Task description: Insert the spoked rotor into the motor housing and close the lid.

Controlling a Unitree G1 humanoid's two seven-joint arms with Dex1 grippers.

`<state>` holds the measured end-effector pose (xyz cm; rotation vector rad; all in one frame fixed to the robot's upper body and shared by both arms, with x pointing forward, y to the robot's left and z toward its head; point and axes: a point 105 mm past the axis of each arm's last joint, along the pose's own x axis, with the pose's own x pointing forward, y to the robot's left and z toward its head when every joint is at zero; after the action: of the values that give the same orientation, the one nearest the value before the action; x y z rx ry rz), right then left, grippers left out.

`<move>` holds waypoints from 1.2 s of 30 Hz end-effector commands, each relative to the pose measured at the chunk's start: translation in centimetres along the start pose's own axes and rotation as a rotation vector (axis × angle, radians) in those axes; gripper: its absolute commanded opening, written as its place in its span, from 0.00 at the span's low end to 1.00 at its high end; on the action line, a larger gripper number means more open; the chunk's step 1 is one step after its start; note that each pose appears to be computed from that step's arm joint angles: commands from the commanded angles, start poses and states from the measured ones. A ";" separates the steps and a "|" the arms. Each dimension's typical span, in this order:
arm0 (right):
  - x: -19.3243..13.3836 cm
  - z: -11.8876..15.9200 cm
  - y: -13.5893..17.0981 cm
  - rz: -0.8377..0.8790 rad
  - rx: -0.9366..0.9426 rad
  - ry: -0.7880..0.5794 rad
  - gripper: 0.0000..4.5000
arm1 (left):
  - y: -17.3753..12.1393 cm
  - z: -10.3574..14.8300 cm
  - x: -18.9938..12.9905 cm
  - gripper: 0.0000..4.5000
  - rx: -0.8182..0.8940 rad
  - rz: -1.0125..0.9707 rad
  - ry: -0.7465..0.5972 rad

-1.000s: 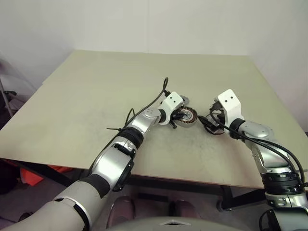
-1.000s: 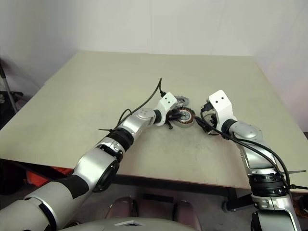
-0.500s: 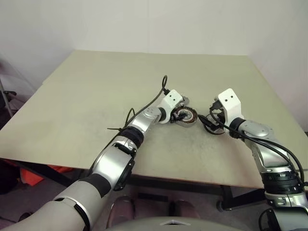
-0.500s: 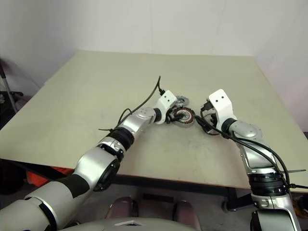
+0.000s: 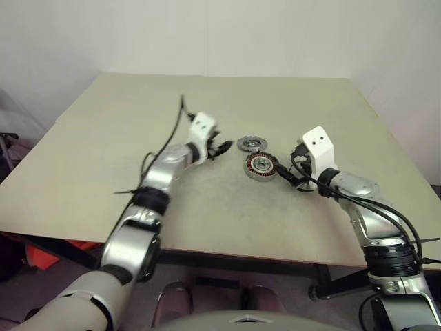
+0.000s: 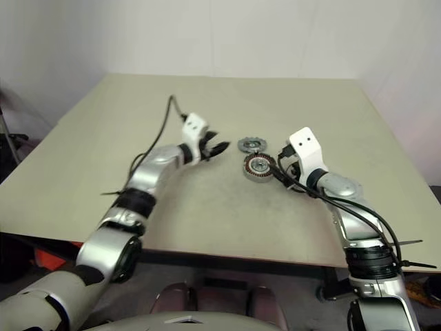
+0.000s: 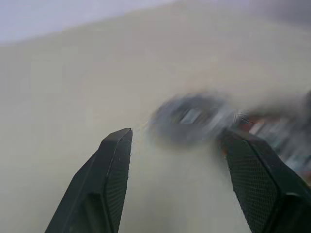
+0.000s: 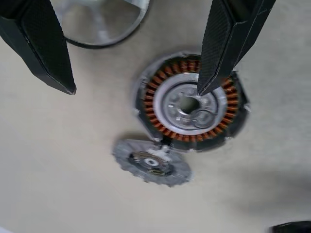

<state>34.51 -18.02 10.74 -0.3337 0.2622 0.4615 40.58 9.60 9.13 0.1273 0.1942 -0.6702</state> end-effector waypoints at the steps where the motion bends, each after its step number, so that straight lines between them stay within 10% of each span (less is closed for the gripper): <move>1: 0.5 2.1 -0.3 -0.023 -0.023 -0.053 0.96 | -0.1 1.0 -1.8 0.69 0.017 0.002 -0.038; 14: 2.3 3.6 1.5 0.065 -0.061 -0.071 0.00 | -1.4 0.3 -3.3 0.69 -0.053 0.048 -0.034; 21: 2.8 2.8 2.0 0.113 -0.035 -0.025 0.00 | -1.6 -0.4 -3.6 0.69 -0.067 0.056 -0.022; 27: 3.7 2.7 2.1 0.107 -0.043 -0.005 0.35 | -1.7 -0.4 -3.7 0.69 -0.070 0.063 -0.023; 36: 4.3 1.8 1.6 0.097 -0.028 0.039 0.35 | -1.9 -0.6 -3.9 0.69 -0.068 0.067 -0.019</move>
<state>37.23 -14.53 9.25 -0.3401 0.3552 0.5609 36.29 10.85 7.79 0.0490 0.2451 -0.5892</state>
